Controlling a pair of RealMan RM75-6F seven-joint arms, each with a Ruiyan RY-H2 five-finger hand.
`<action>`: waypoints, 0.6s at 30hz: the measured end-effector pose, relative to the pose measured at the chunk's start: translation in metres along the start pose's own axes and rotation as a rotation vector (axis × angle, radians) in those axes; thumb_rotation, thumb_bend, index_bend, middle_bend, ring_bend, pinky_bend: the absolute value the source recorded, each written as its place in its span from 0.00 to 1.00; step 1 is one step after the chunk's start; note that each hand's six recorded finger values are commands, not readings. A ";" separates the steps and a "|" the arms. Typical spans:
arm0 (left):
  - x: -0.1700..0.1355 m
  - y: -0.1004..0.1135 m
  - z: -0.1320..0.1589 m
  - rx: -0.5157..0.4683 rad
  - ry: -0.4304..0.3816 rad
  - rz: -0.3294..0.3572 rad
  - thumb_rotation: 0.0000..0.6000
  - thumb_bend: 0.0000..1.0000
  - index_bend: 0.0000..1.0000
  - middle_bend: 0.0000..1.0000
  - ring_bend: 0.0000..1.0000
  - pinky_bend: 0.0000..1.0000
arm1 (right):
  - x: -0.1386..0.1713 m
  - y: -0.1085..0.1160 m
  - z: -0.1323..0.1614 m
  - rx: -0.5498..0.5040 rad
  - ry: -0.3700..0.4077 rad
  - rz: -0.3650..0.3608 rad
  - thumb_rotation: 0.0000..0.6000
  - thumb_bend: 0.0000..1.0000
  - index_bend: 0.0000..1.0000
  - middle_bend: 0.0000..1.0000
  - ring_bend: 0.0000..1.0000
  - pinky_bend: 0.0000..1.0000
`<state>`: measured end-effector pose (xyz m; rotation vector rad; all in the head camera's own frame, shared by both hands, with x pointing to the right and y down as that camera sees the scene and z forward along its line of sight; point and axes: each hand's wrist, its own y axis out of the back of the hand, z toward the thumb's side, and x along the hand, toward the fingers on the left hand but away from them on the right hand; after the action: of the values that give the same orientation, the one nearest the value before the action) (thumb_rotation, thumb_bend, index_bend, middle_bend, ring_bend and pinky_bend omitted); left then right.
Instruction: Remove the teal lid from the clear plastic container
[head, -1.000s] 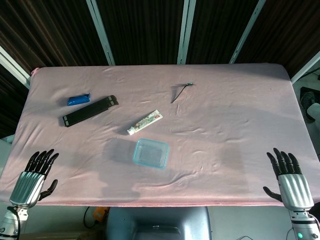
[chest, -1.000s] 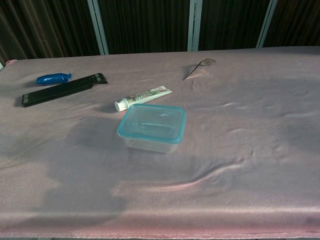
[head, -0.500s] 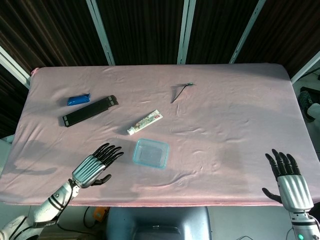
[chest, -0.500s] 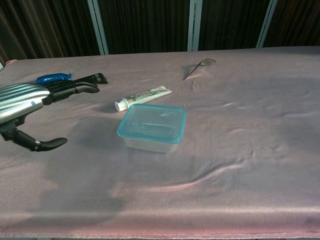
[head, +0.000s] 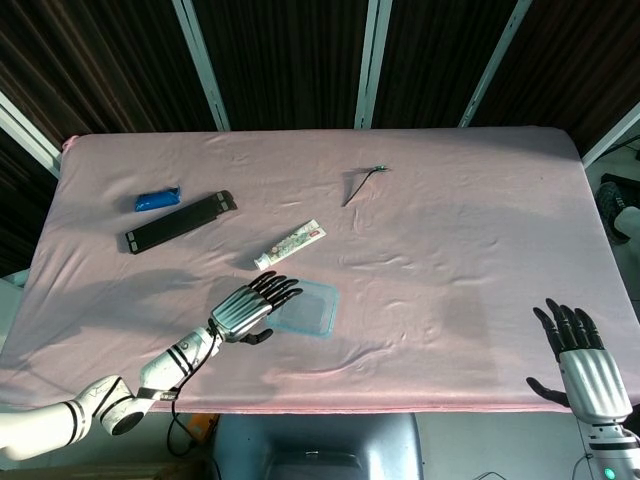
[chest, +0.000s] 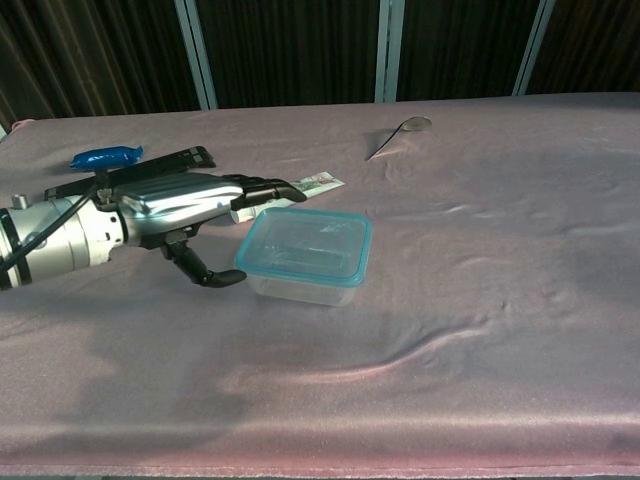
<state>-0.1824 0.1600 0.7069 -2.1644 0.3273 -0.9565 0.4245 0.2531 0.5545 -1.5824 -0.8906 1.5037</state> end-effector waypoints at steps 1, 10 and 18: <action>0.002 0.000 -0.001 -0.005 0.006 -0.007 1.00 0.31 0.00 0.00 0.00 0.00 | 0.000 0.000 0.000 -0.001 0.001 0.000 1.00 0.21 0.00 0.00 0.00 0.00; 0.013 -0.002 -0.006 -0.065 0.050 -0.062 1.00 0.31 0.00 0.00 0.00 0.00 | 0.001 -0.001 0.001 -0.005 0.010 0.013 1.00 0.21 0.00 0.00 0.00 0.00; 0.017 0.002 -0.007 -0.064 0.063 -0.079 1.00 0.30 0.00 0.00 0.00 0.00 | 0.001 -0.001 0.002 -0.004 0.014 0.017 1.00 0.21 0.00 0.00 0.00 0.00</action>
<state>-0.1754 0.1468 0.7182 -2.2225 0.3082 -1.0730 0.4227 0.2547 0.5554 -1.6050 -0.8746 1.5025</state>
